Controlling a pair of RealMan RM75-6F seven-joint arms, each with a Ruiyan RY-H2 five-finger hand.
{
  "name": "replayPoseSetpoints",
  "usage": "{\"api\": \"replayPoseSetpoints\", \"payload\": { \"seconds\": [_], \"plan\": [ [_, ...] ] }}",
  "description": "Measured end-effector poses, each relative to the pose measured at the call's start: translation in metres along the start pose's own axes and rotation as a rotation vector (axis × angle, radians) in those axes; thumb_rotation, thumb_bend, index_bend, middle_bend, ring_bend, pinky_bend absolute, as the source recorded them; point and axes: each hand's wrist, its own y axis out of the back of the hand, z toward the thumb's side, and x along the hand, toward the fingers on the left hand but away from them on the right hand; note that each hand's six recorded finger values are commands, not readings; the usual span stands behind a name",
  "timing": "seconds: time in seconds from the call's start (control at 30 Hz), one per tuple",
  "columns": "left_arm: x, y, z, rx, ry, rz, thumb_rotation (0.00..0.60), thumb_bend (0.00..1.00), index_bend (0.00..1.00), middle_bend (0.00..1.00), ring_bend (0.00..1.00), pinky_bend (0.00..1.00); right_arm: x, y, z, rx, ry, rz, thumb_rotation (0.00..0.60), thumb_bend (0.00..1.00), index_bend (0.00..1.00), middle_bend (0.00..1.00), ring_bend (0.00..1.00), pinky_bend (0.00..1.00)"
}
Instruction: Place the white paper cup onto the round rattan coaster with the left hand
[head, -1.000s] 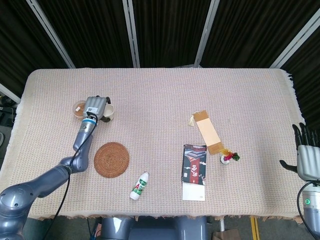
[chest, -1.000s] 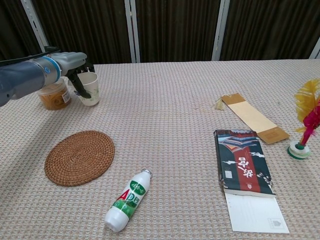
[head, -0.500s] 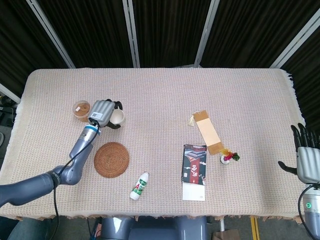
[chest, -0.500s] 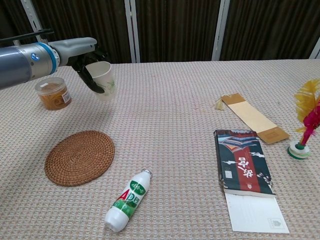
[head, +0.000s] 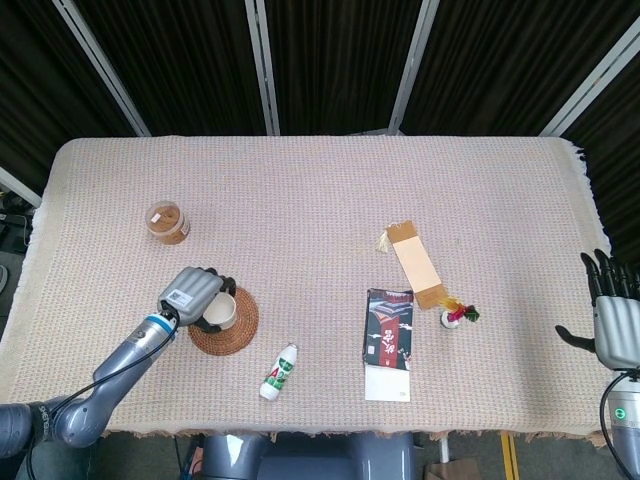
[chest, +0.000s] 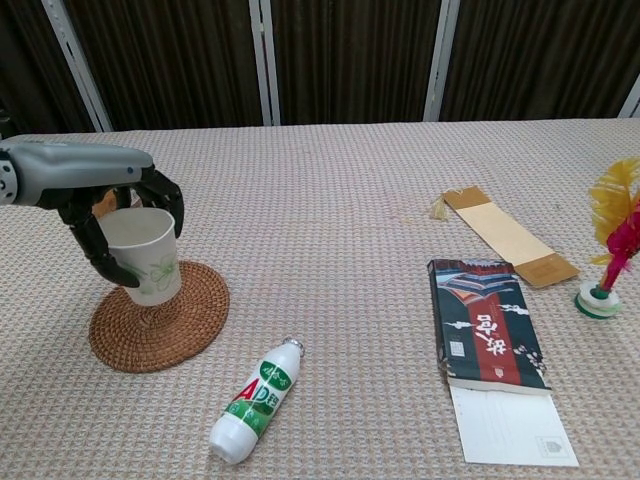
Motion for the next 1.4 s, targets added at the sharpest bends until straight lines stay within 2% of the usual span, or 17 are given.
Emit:
{"api": "replayPoseSetpoints", "payload": {
  "seconds": [0.2,0.43,0.5,0.57,0.63,0.73,0.87,0.97,1.17,1.3,1.4],
  "plan": [
    [0.003,-0.013,-0.008,0.005,0.045,-0.027,0.6,0.15,0.39,0.44,0.31,0.39,0.0,0.001,-0.001,0.001,-0.004,-0.003,0.6,0.0,0.0,0.0,0.0,0.0],
    [0.011,-0.02,-0.006,0.002,0.053,-0.036,0.6,0.14,0.37,0.42,0.3,0.39,0.0,0.002,-0.003,0.001,-0.009,-0.004,0.6,0.0,0.0,0.0,0.0,0.0],
    [0.012,-0.021,-0.007,0.008,0.056,-0.038,0.6,0.08,0.32,0.32,0.23,0.36,0.0,0.002,-0.003,0.0,-0.01,-0.004,0.6,0.0,0.0,0.0,0.0,0.0],
    [0.013,-0.021,-0.008,0.016,0.06,-0.034,0.6,0.01,0.19,0.12,0.07,0.25,0.0,0.002,-0.003,0.0,-0.01,-0.002,0.6,0.0,0.0,0.0,0.0,0.0],
    [0.013,-0.022,-0.008,0.018,0.062,-0.036,0.6,0.0,0.08,0.02,0.0,0.17,0.0,0.002,-0.003,0.001,-0.009,-0.002,0.6,0.0,0.0,0.0,0.0,0.0],
    [0.01,-0.022,-0.011,0.027,0.065,-0.039,0.6,0.0,0.0,0.0,0.0,0.09,0.0,0.002,-0.003,-0.002,-0.009,-0.002,0.6,0.0,0.0,0.0,0.0,0.0],
    [0.004,-0.014,-0.015,0.021,0.078,-0.019,0.6,0.0,0.0,0.0,0.0,0.0,0.001,0.003,-0.002,-0.006,-0.006,-0.004,0.6,0.0,0.0,0.0,0.0,0.0],
    [-0.004,-0.003,-0.019,-0.007,0.089,0.024,0.6,0.0,0.0,0.0,0.0,0.0,0.002,0.004,-0.002,-0.009,-0.002,-0.009,0.6,0.0,0.0,0.0,0.0,0.0],
    [-0.031,0.026,-0.038,-0.059,0.13,0.205,0.6,0.0,0.0,0.0,0.0,0.0,0.006,0.008,0.002,-0.024,0.015,-0.021,0.6,0.0,0.0,0.0,0.0,0.0],
    [-0.069,0.037,-0.058,-0.097,0.179,0.356,0.6,0.0,0.0,0.0,0.0,0.0,0.01,0.014,0.002,-0.043,0.022,-0.031,0.6,0.0,0.0,0.0,0.0,0.0],
    [-0.103,0.033,-0.07,-0.115,0.21,0.433,0.6,0.0,0.0,0.0,0.0,0.0,0.012,0.017,0.002,-0.059,0.029,-0.037,0.6,0.0,0.0,0.0,0.0,0.0]
  ]
}}
